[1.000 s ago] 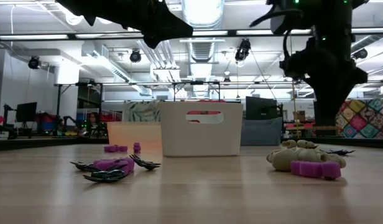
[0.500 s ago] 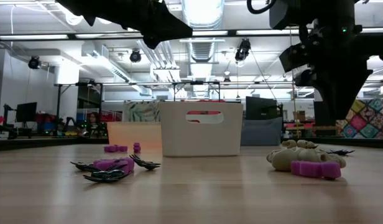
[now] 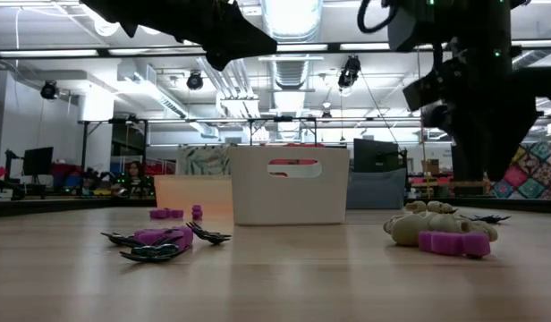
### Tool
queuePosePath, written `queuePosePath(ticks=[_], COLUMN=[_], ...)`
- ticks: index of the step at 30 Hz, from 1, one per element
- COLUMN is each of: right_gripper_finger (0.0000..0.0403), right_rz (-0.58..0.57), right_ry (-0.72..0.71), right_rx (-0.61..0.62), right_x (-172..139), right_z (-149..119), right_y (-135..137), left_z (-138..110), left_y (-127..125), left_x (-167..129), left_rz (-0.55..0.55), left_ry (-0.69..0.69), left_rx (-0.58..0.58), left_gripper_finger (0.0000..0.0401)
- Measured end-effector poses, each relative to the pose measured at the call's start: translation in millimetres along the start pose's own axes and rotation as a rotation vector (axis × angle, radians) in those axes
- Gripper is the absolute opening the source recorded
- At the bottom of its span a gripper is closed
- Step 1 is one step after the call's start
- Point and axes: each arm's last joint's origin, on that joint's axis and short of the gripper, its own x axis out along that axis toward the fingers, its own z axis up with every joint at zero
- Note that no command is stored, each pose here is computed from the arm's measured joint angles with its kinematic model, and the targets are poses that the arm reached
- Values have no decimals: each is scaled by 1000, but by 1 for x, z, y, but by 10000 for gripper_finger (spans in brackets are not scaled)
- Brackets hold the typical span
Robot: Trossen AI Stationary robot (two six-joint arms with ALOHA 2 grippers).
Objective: Sort Halloween decoration
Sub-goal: Put the black spider toy into the black bin
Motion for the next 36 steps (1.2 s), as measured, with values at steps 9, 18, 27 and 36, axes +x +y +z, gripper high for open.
queuePosePath(ticks=[9, 18, 27, 36], right_gripper_finger=[150, 142, 140, 139], right_rz=[-4, -3, 0, 7], right_ry=[16, 18, 16, 18], right_rx=[-4, -12, -20, -53], right_x=[21, 30, 38, 50], right_z=[-2, -6, -10, -4], right_y=[0, 0, -1, 1], left_z=[0, -1, -1, -1], left_y=[0, 0, 0, 0], left_x=[0, 0, 0, 0], left_rz=[0, 0, 0, 0], left_ry=[5, 6, 6, 6], left_rx=[0, 0, 0, 0], left_gripper_finger=[41, 41, 41, 41])
